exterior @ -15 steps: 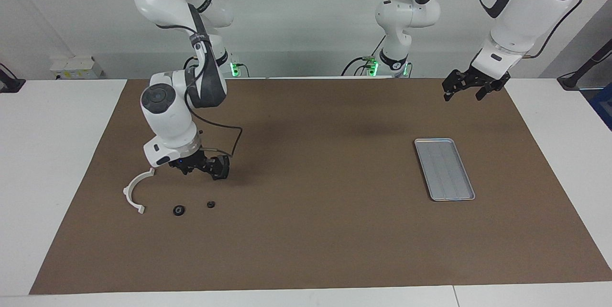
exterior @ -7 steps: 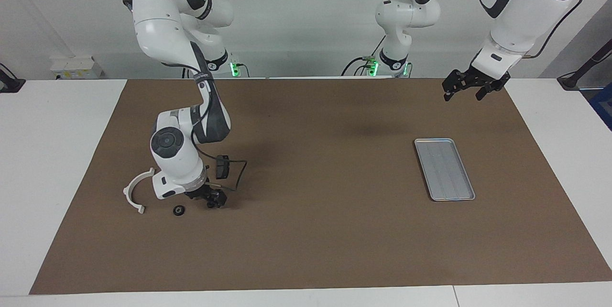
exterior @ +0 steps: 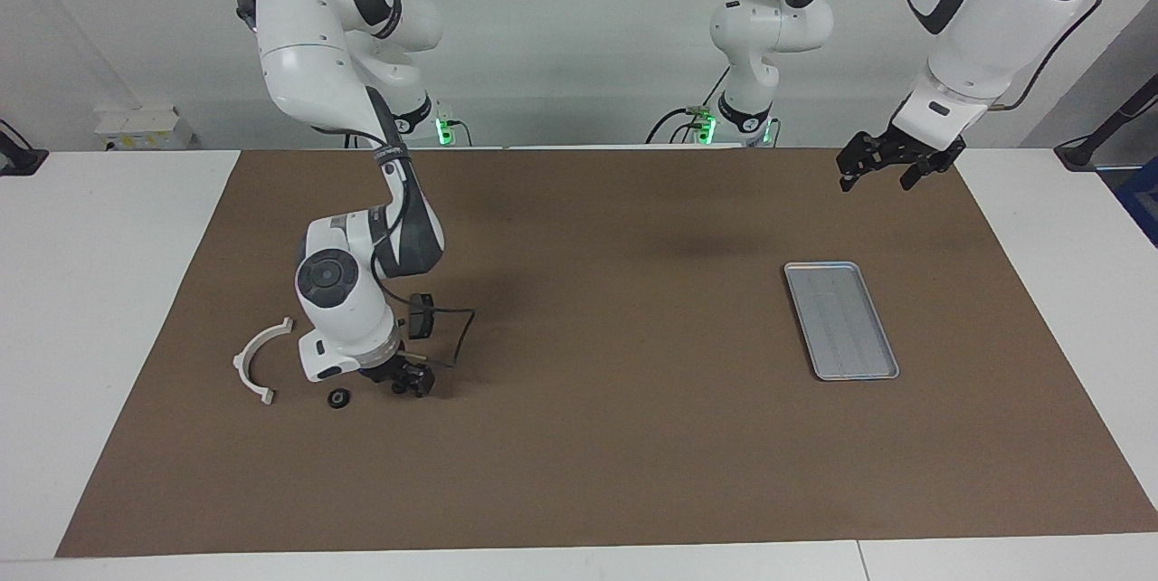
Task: Pick bearing gear from pile to tray
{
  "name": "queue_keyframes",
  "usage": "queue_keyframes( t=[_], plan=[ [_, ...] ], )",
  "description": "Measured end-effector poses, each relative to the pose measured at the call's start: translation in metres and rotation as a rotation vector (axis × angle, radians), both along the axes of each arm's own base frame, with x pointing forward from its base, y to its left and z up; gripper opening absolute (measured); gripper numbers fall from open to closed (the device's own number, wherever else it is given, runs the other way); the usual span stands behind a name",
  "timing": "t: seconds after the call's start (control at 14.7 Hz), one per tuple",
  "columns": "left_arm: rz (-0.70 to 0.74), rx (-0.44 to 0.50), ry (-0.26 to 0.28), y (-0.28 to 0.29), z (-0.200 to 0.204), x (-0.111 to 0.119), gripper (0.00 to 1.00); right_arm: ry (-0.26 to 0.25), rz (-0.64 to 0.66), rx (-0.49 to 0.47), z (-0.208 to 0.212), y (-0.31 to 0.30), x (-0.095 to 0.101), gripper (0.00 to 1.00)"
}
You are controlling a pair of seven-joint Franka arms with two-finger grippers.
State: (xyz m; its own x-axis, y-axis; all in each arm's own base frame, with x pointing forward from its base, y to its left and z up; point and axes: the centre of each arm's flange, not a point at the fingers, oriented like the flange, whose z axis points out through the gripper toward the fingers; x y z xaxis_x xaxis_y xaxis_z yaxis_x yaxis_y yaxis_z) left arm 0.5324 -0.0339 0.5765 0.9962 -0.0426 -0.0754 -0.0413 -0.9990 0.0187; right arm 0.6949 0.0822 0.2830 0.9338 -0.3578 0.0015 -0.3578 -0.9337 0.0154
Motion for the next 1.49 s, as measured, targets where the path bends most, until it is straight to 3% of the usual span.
queue_keyframes(
  t=[0.07, 0.27, 0.41, 0.81, 1.02, 1.29, 1.49],
  plan=[
    [0.000, 0.000, 0.000, 0.000, 0.000, 0.000, 1.00, -0.006, -0.001, 0.001, 0.002, -0.001, 0.001, 0.57],
    [0.000, 0.000, 0.000, 0.000, 0.000, 0.000, 1.00, -0.011, -0.004, 0.000, 0.003, -0.002, 0.002, 0.43],
    [0.000, 0.000, 0.000, 0.000, 0.000, 0.000, 1.00, -0.013, -0.006, 0.000, 0.004, -0.003, 0.003, 0.23],
    [0.004, 0.000, -0.005, 0.002, 0.001, 0.000, 1.00, -0.011, -0.005, -0.001, 0.005, -0.003, 0.003, 0.23],
    [0.008, -0.001, -0.013, 0.004, 0.005, -0.001, 1.00, 0.048, -0.001, -0.014, 0.017, 0.000, -0.001, 0.23],
    [0.023, -0.002, -0.019, 0.013, 0.007, -0.002, 1.00, 0.153, 0.051, -0.020, 0.122, 0.040, -0.012, 0.23],
    [0.051, -0.002, -0.020, 0.028, 0.009, -0.004, 1.00, 0.164, -0.020, -0.017, 0.185, 0.103, -0.043, 0.23]
  ],
)
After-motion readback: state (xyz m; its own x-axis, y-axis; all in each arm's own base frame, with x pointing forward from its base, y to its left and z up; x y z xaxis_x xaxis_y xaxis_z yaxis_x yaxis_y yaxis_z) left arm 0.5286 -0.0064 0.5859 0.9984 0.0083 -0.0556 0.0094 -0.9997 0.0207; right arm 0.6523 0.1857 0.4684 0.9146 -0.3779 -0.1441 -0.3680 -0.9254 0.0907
